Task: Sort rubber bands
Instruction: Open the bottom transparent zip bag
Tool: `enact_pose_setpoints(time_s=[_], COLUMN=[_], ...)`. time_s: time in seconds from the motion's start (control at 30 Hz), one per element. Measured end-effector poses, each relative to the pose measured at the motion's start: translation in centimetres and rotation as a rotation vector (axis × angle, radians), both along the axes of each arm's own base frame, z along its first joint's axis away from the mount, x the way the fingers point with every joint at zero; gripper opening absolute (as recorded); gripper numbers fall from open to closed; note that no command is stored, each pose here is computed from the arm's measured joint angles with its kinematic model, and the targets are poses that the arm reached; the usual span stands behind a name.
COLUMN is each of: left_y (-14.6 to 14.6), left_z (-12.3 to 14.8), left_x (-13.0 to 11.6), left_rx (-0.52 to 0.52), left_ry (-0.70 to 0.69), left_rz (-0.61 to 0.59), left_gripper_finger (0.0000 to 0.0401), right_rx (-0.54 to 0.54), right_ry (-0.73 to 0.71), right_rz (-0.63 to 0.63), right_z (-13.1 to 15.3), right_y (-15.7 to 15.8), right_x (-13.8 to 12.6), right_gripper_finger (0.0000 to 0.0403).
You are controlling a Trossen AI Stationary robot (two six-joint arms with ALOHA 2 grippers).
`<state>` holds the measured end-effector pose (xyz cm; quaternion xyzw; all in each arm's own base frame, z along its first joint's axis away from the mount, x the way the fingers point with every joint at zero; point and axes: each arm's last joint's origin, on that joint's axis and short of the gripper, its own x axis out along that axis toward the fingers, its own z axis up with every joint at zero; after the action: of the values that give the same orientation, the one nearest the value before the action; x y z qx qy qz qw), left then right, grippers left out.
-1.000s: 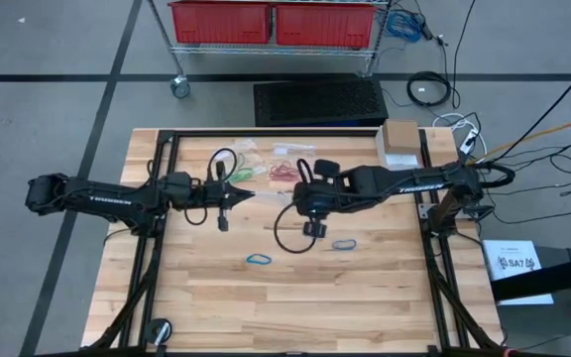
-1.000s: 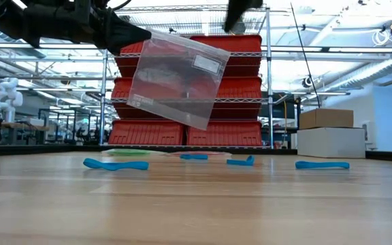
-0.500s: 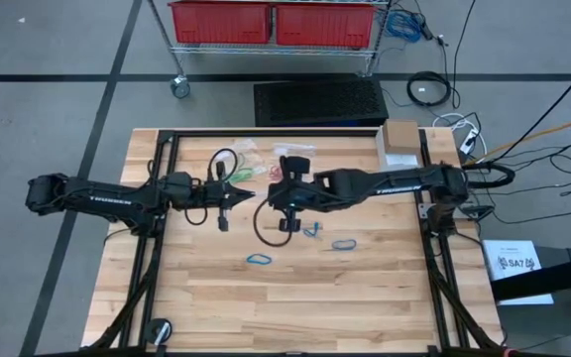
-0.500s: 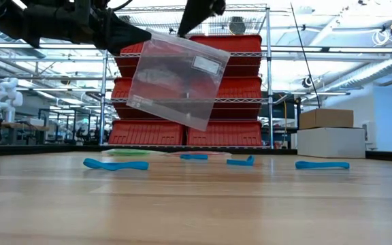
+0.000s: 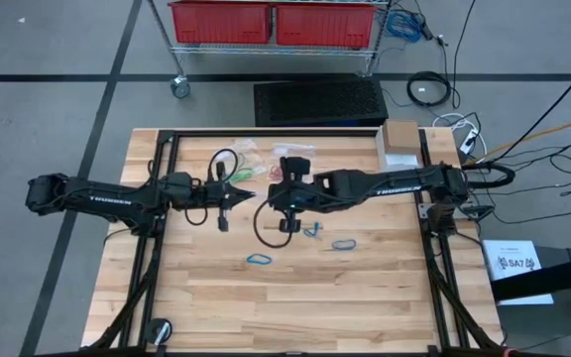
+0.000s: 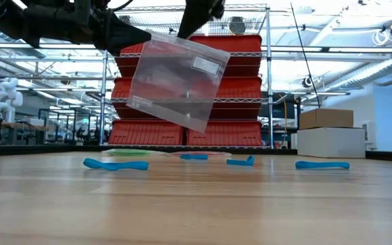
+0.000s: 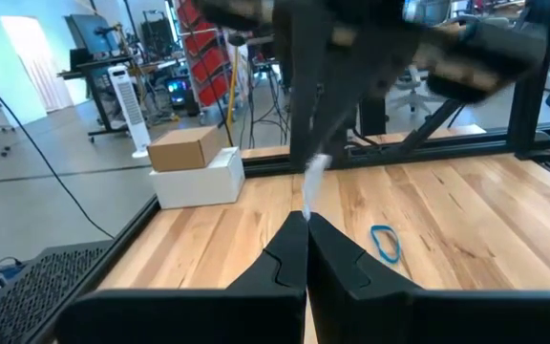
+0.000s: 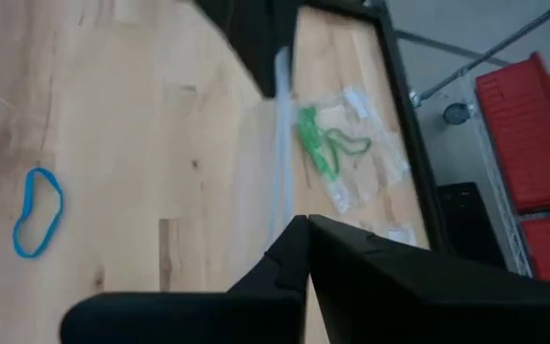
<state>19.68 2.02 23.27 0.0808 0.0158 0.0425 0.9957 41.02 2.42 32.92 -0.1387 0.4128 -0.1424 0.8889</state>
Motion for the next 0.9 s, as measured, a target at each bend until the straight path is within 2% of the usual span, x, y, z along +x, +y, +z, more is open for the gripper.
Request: enact_pose_setpoints(time_s=[0.2, 0.67, 0.9], left_y=[0.0, 0.0, 0.0], left_z=[0.0, 0.0, 0.0], left_x=[0.0, 0.0, 0.0], left_rx=[0.0, 0.0, -0.001], left_ry=[0.0, -0.001, -0.001], left_rz=[0.0, 0.0, 0.0], left_gripper_finger=[0.0001, 0.0001, 0.0001], right_rx=[0.012, 0.033, 0.045], right_ry=[-0.046, -0.013, 0.01], right_rz=[-0.01, 0.005, -0.01], right_z=[1.2, 0.1, -0.7], right_y=[0.4, 0.4, -0.8], right_x=[-0.6, -0.1, 0.5], right_gripper_finger=[0.0, 0.0, 0.0])
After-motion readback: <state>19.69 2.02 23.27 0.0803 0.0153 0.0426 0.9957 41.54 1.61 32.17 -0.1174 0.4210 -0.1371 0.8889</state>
